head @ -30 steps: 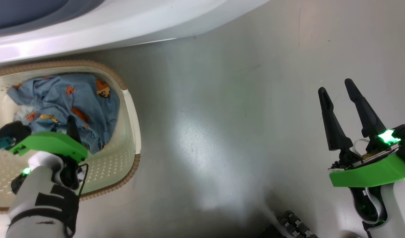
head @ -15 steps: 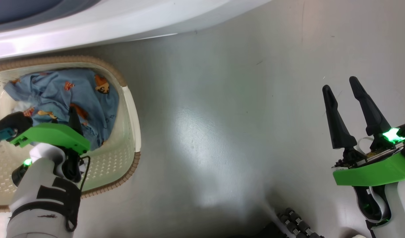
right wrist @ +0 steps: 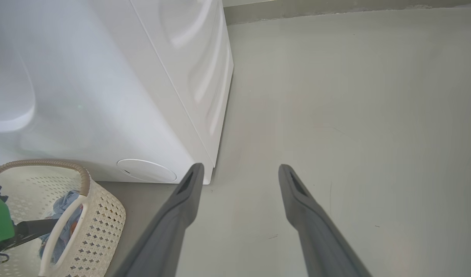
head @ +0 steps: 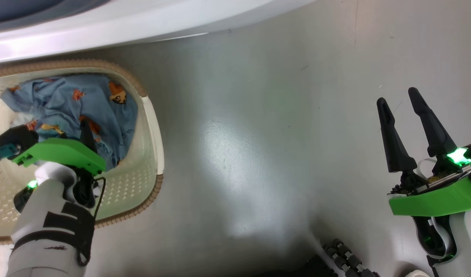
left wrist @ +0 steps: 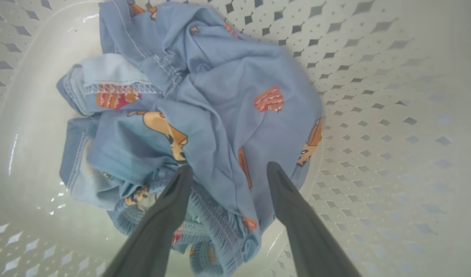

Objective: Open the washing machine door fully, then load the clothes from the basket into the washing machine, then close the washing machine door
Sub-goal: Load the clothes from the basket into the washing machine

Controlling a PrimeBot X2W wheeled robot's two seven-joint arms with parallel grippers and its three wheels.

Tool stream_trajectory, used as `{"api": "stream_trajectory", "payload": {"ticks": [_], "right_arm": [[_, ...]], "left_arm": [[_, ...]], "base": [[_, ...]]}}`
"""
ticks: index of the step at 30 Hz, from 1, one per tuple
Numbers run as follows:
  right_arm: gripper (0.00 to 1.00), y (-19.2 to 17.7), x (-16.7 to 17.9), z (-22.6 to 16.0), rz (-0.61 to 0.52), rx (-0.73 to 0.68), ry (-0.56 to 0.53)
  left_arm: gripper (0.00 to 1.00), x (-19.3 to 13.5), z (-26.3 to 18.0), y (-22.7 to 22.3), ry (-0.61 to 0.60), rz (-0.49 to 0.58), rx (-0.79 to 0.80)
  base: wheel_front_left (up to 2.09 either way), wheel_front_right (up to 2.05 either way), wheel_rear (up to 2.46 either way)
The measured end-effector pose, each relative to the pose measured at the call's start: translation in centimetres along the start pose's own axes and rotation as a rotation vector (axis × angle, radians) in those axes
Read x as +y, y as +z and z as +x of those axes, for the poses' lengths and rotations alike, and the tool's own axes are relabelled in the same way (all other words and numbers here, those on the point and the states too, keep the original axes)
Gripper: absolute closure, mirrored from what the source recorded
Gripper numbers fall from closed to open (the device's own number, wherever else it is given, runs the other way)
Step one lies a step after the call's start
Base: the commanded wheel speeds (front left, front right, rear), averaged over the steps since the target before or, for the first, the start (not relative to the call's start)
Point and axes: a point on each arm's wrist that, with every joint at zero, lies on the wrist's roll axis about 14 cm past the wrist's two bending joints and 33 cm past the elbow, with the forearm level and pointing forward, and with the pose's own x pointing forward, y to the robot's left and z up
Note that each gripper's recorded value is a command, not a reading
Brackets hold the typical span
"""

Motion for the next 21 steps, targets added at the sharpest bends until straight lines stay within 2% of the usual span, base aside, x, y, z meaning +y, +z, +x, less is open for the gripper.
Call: {"api": "stream_trajectory", "payload": {"ticks": [21], "right_arm": [[0.0, -0.42, -0.55, 0.31, -0.016, 0.01, -0.003]], "left_arm": [[0.0, 0.46, 0.37, -1.03, 0.024, 0.023, 0.023]], "base": [[0.0, 0.0, 0.0]]}}
